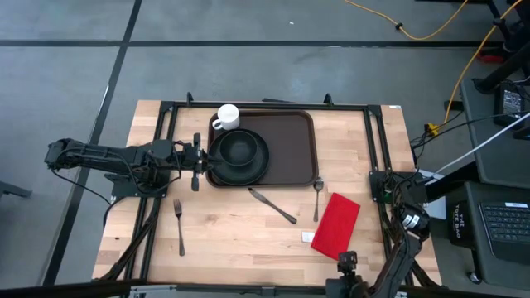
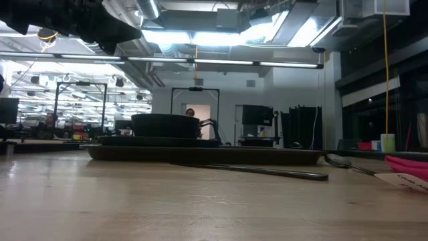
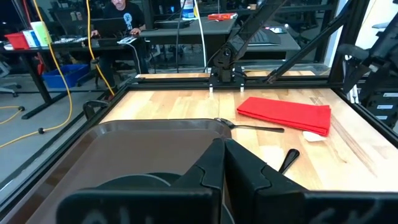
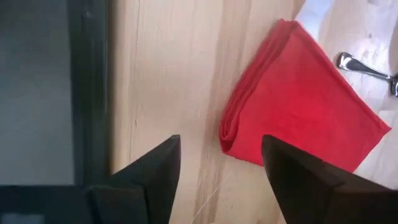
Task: Set up tray
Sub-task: Put the red table napkin beside the black plate on the brown serving tray
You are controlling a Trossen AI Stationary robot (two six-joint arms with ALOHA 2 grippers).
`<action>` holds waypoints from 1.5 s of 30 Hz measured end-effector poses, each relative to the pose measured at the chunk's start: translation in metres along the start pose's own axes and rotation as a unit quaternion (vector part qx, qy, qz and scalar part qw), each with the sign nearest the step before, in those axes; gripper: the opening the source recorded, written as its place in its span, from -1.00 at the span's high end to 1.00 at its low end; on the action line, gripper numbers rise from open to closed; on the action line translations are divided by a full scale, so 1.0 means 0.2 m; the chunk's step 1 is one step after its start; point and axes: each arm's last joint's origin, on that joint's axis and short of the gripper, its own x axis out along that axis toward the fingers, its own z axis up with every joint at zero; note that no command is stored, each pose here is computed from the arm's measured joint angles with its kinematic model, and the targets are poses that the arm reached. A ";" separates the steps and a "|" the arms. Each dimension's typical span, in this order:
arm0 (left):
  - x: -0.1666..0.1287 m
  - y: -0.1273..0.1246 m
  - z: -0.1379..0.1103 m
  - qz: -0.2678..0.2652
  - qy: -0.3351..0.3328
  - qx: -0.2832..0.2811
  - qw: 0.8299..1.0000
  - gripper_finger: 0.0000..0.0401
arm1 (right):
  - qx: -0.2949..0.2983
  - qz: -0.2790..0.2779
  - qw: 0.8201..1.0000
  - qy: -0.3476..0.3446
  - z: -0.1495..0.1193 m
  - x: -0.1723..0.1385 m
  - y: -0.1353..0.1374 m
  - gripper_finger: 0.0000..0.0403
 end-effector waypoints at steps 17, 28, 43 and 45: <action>0.00 0.00 0.00 0.000 0.000 0.000 1.000 0.96 | -0.005 -0.076 0.996 0.050 -0.01 0.24 0.11 -0.13; 0.00 0.00 0.00 0.000 0.000 0.000 1.000 0.98 | 0.033 -0.081 0.995 0.048 -0.01 0.26 0.12 0.00; 0.00 0.00 0.00 0.000 0.000 0.000 1.000 0.98 | 0.036 -0.073 0.995 0.049 -0.01 0.23 0.11 0.05; 0.00 0.00 0.00 0.000 0.000 0.000 1.000 0.97 | 0.030 -0.069 0.996 0.056 -0.01 0.23 0.11 0.05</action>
